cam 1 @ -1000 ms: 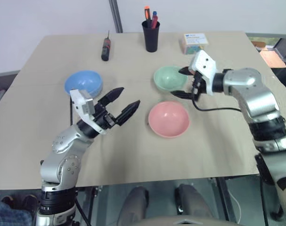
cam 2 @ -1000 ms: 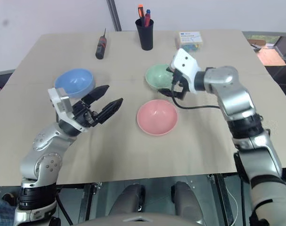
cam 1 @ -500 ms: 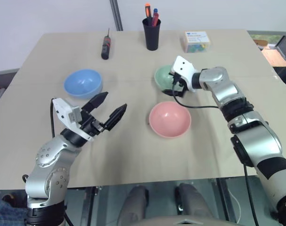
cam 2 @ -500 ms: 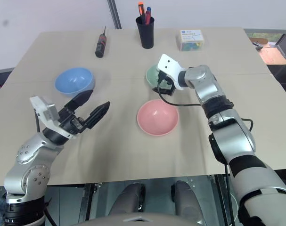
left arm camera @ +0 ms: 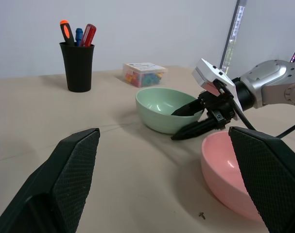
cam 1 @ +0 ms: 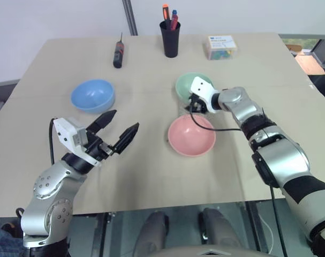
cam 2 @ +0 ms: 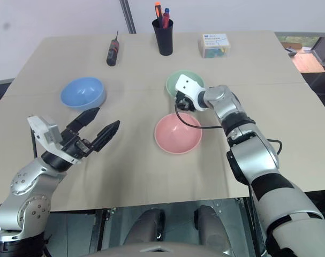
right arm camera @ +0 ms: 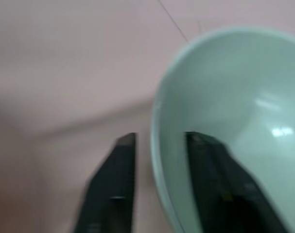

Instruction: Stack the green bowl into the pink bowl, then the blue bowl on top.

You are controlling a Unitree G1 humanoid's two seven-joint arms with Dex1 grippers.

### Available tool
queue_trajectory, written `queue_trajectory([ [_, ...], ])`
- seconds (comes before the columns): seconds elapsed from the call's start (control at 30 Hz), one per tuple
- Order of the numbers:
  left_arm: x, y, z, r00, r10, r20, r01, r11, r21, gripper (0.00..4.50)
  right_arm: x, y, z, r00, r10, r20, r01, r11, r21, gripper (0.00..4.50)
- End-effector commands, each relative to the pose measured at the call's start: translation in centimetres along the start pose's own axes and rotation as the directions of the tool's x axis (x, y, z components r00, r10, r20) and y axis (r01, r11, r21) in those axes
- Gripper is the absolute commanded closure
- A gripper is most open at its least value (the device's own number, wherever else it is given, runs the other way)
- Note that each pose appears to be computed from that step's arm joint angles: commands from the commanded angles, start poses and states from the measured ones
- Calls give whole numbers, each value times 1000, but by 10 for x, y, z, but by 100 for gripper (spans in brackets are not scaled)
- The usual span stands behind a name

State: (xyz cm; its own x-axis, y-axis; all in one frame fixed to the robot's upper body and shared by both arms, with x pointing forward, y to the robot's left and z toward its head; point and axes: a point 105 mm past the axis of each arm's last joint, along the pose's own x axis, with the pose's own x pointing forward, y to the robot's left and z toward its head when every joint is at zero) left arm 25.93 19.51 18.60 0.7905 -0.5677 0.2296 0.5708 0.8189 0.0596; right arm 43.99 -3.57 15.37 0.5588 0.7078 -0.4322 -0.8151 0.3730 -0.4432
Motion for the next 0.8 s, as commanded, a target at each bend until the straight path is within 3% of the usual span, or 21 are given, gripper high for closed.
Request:
queue_trajectory([
  [0.03, 1, -6, 12, 999, -24, 22, 23, 998, 61, 0, -4, -8, 25, 996, -21, 82, 25, 999, -48, 447],
  [0.23, 3, -5, 10, 999, -38, 18, 37, 997, 63, 0, -10, -11, 40, 992, -11, 125, 26, 993, -119, 447],
  [0.37, 5, -7, 13, 998, -51, 21, 50, 997, 65, 0, -35, 1, 89, 963, 82, 257, -12, 964, -265, 447],
  [0.47, 6, -7, 12, 998, -60, 19, 59, 996, 62, 0, -56, 19, 108, 942, 152, 298, -49, 944, -327, 447],
  [0.6, 10, -8, 8, 996, -90, 9, 89, 995, 54, 0, -82, 45, 107, 940, 219, 263, -116, 927, -358, 447],
  [0.8, 17, -9, 5, 991, -132, 6, 132, 991, 38, 0, -112, 107, 75, 913, 390, 120, -320, 866, -384, 447],
])
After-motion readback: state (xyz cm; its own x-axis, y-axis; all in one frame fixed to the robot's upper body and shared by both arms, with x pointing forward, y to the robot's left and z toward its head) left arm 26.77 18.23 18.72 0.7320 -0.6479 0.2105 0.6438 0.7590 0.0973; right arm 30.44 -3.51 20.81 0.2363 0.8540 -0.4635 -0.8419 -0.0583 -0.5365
